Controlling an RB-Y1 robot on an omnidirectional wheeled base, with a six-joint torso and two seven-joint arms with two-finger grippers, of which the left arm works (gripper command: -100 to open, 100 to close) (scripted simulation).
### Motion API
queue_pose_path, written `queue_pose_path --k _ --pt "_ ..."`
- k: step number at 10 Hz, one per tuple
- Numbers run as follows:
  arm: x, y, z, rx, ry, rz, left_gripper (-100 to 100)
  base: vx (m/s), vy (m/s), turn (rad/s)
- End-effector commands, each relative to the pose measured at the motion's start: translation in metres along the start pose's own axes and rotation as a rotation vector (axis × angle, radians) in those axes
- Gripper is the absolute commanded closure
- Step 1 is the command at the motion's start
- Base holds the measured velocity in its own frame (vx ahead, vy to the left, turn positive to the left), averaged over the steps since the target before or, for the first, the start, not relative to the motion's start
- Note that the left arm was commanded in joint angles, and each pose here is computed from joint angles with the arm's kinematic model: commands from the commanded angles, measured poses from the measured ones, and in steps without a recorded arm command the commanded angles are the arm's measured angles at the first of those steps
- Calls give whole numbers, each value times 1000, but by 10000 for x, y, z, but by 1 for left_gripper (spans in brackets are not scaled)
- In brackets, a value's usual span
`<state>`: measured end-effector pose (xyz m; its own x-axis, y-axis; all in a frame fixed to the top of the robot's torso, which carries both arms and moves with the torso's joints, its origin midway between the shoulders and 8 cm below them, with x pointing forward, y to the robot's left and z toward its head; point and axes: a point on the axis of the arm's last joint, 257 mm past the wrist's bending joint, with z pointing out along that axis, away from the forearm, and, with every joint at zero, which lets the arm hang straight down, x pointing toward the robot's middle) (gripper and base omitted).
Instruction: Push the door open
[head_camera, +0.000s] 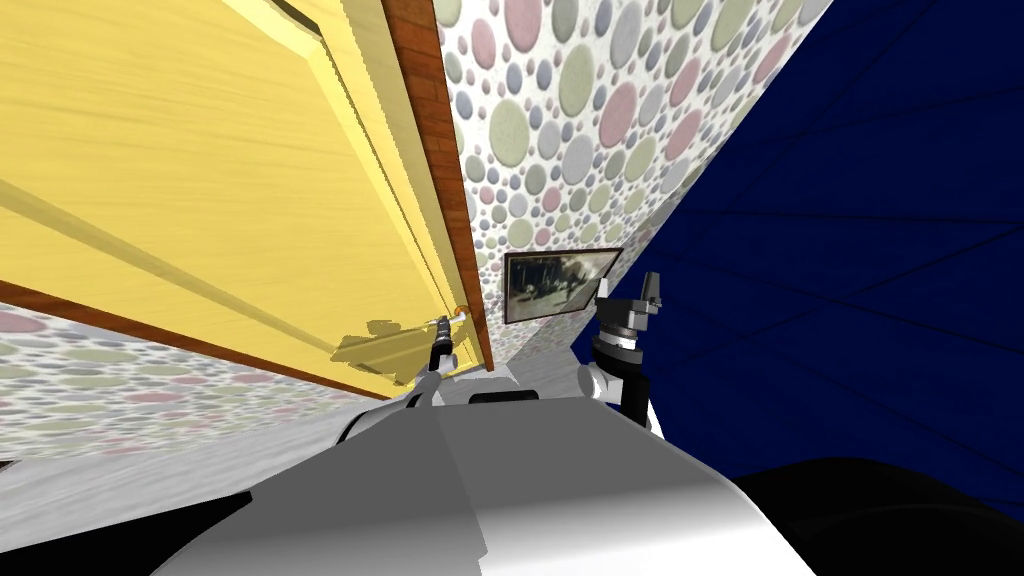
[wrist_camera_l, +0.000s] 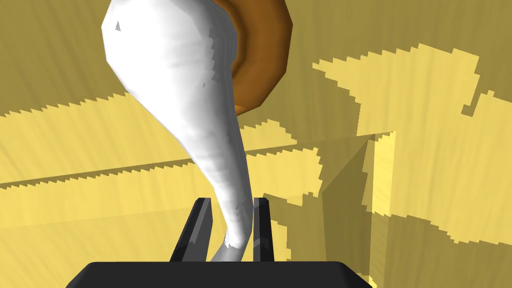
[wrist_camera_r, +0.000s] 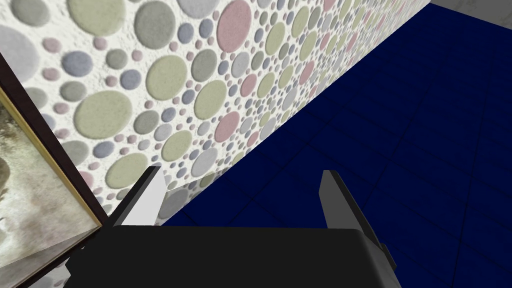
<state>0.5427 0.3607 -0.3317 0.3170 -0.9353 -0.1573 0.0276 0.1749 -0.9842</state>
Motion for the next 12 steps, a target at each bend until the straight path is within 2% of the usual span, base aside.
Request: queue_pose_path --k 1,4,5,6,7,8,9,10,12 --pt "-238 -139 98 37 -59 7 100 14 21 -180" --pt "-238 -139 98 37 -59 7 100 7 15 -22" --pt "-388 -139 105 37 -104 10 100 16 18 -171" --pt "-415 -208 135 53 -108 10 100 13 30 -68" --pt "-388 -139 105 37 -104 10 100 11 18 -9" --pt "-534 -135 103 37 -148 13 100 25 21 -152" --pt "-534 -135 103 37 -148 13 100 21 26 -105" --pt "-676 -129 95 35 -194 15 100 30 42 -190" --pt "-676 -129 95 35 -194 15 100 25 29 -36"
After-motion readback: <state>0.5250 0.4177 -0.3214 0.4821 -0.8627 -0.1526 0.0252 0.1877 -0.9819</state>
